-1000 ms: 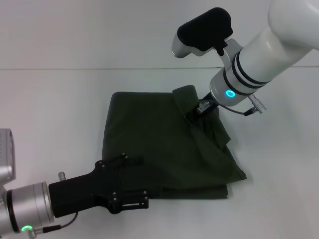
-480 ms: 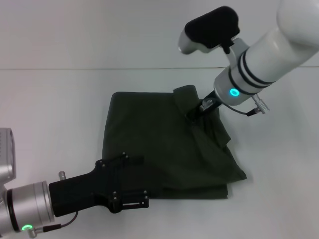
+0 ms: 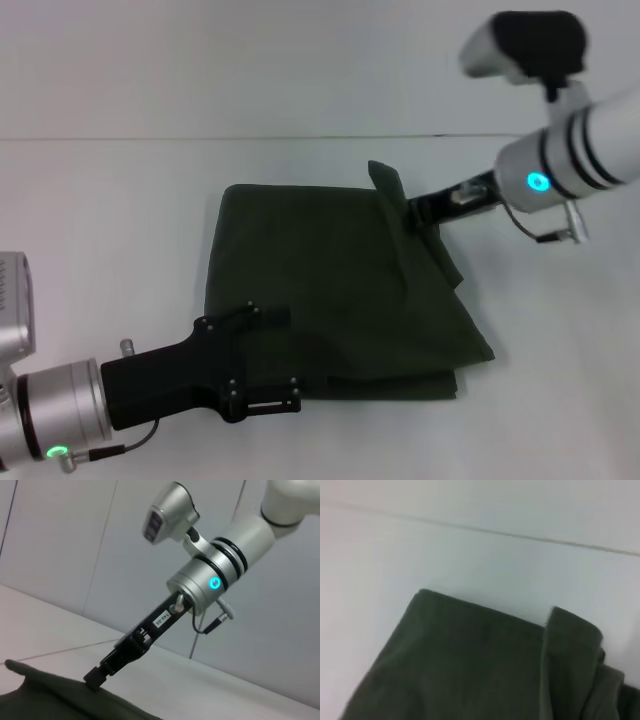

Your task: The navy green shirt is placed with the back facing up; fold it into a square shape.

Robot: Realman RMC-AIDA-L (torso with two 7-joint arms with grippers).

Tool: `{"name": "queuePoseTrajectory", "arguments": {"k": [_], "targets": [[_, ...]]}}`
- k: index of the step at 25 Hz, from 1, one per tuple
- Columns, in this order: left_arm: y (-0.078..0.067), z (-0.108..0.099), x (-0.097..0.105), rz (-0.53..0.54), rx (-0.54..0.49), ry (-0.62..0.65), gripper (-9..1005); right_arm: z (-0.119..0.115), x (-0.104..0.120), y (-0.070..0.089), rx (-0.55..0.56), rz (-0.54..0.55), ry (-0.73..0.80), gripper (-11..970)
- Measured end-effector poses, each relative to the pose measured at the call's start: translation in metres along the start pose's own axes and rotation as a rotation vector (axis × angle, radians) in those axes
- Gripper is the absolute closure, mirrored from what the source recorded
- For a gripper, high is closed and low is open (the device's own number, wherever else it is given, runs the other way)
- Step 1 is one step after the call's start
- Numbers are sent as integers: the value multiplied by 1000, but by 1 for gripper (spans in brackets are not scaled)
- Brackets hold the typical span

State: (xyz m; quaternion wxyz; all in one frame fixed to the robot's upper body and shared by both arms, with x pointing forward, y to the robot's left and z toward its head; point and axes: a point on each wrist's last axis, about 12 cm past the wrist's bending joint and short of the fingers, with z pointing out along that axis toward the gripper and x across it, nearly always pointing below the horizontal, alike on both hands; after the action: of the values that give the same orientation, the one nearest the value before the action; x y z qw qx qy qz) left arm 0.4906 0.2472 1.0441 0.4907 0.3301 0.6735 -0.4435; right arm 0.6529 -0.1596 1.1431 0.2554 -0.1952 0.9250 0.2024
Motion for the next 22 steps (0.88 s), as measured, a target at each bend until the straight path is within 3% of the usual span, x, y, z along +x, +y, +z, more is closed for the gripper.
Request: {"name": "queuePoseTrajectory", "arguments": {"k": [10, 16, 22], "targets": [[2, 2, 0, 2, -10, 6, 46, -3, 51, -49, -168, 331, -202, 935], [3, 4, -1, -2, -8, 6, 45, 1, 74, -67, -214, 502, -274, 934], [3, 4, -1, -4, -11, 3, 45, 3, 93, -75, -235, 611, -309, 931]]}}
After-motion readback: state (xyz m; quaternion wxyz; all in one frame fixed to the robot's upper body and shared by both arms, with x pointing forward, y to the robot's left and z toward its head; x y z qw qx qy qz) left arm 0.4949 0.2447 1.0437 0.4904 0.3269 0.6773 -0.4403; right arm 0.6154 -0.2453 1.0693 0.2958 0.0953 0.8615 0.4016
